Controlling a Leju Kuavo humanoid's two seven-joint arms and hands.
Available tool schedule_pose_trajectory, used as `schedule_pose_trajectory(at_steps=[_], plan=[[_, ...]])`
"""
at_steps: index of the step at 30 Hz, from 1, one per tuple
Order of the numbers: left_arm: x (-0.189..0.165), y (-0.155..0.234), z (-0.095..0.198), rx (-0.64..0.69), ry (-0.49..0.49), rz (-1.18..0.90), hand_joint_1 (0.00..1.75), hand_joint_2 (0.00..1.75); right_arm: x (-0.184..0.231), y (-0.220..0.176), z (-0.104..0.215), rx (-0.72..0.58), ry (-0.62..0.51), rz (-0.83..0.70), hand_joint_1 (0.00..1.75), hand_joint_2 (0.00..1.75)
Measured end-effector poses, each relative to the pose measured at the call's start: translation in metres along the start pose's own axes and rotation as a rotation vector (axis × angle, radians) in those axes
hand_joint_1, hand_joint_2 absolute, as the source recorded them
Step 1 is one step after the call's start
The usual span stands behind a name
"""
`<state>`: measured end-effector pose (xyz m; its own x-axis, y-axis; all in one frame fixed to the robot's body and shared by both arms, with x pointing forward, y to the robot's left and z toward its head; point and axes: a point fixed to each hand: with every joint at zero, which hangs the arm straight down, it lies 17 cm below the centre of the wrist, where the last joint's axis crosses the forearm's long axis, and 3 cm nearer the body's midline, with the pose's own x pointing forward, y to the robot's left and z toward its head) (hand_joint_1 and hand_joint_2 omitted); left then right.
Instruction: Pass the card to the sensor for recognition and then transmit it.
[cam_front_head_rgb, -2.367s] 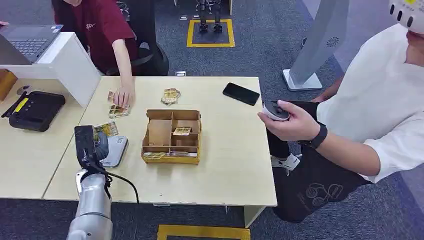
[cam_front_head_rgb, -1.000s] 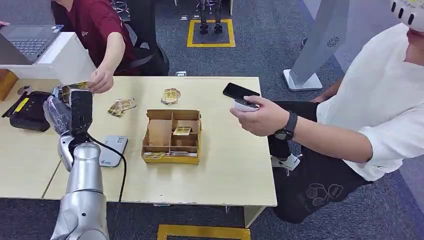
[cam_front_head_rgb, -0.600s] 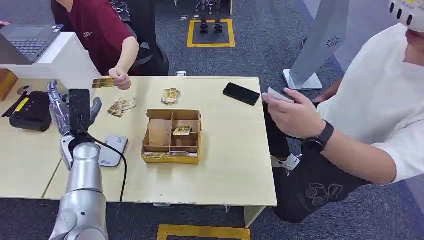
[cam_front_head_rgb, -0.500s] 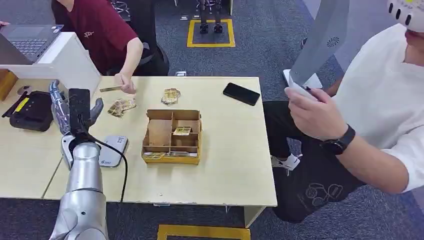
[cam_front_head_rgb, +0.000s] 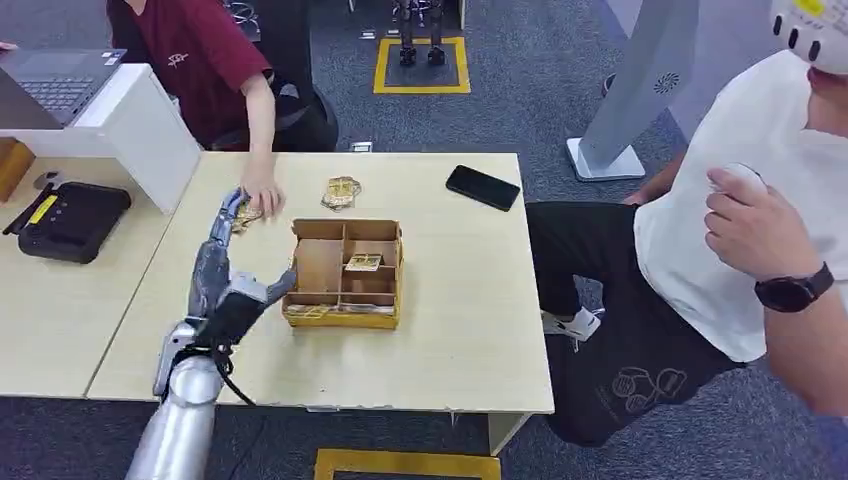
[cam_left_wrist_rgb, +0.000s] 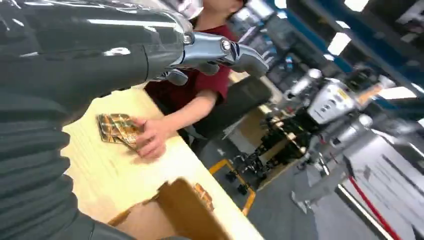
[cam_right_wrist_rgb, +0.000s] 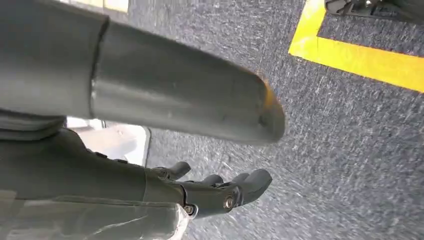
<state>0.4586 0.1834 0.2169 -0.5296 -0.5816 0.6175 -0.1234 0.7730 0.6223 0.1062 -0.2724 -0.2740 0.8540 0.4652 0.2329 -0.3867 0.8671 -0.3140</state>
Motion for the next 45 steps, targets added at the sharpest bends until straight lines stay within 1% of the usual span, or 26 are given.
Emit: schedule_pose_trajectory(at_steps=[2, 6, 10, 13, 15, 17, 20, 23, 26, 30, 33, 37, 41, 45], plan=[[0.031, -0.024, 0.018, -0.047, -0.072, -0.036, 0.00, 1.75, -0.002, -0.002, 0.000, -0.009, 0.010, -0.018, 0.00, 0.00], [0.079, -0.060, 0.049, -0.117, -0.172, -0.065, 0.00, 1.75, -0.007, -0.002, 0.000, -0.015, 0.030, -0.046, 0.00, 0.00], [0.098, -0.082, 0.075, -0.149, -0.207, -0.172, 0.00, 1.75, -0.011, -0.004, 0.000, -0.027, 0.049, -0.065, 0.00, 0.00], [0.107, -0.094, 0.090, -0.158, -0.209, -0.199, 0.00, 1.75, -0.012, -0.005, 0.000, -0.031, 0.055, -0.073, 0.00, 0.00], [0.108, -0.097, 0.095, -0.151, -0.201, -0.236, 0.00, 1.75, -0.013, -0.005, 0.000, -0.031, 0.059, -0.078, 0.00, 0.00], [0.107, -0.094, 0.096, -0.122, -0.195, -0.325, 0.00, 1.75, -0.014, -0.005, 0.000, -0.031, 0.061, -0.076, 0.00, 0.00], [0.103, -0.095, 0.094, -0.092, -0.181, -0.465, 0.00, 1.75, -0.013, -0.005, 0.000, -0.032, 0.058, -0.071, 0.00, 0.00], [0.086, -0.096, 0.094, -0.077, -0.131, -0.566, 0.00, 1.75, -0.012, -0.005, 0.000, -0.031, 0.051, -0.062, 0.00, 0.00], [0.070, -0.094, 0.093, -0.074, -0.087, -0.592, 0.00, 1.75, -0.012, -0.005, 0.000, -0.031, 0.048, -0.061, 0.00, 0.00], [0.059, -0.093, 0.094, -0.076, -0.058, -0.602, 0.00, 1.75, -0.011, -0.006, 0.000, -0.032, 0.047, -0.060, 0.00, 0.00], [0.046, -0.088, 0.091, -0.060, -0.009, -0.626, 0.00, 1.75, -0.011, -0.006, 0.000, -0.031, 0.043, -0.051, 0.00, 0.00], [0.014, -0.076, 0.085, -0.048, 0.075, -0.676, 0.00, 1.75, -0.011, -0.006, 0.000, -0.030, 0.042, -0.041, 0.00, 0.00], [-0.021, -0.062, 0.085, -0.026, 0.180, -0.706, 0.00, 1.75, -0.010, -0.006, 0.000, -0.029, 0.036, -0.031, 0.00, 0.00], [-0.040, -0.060, 0.087, -0.033, 0.225, -0.716, 0.00, 1.75, -0.008, -0.006, 0.000, -0.028, 0.030, -0.025, 0.00, 0.00]])
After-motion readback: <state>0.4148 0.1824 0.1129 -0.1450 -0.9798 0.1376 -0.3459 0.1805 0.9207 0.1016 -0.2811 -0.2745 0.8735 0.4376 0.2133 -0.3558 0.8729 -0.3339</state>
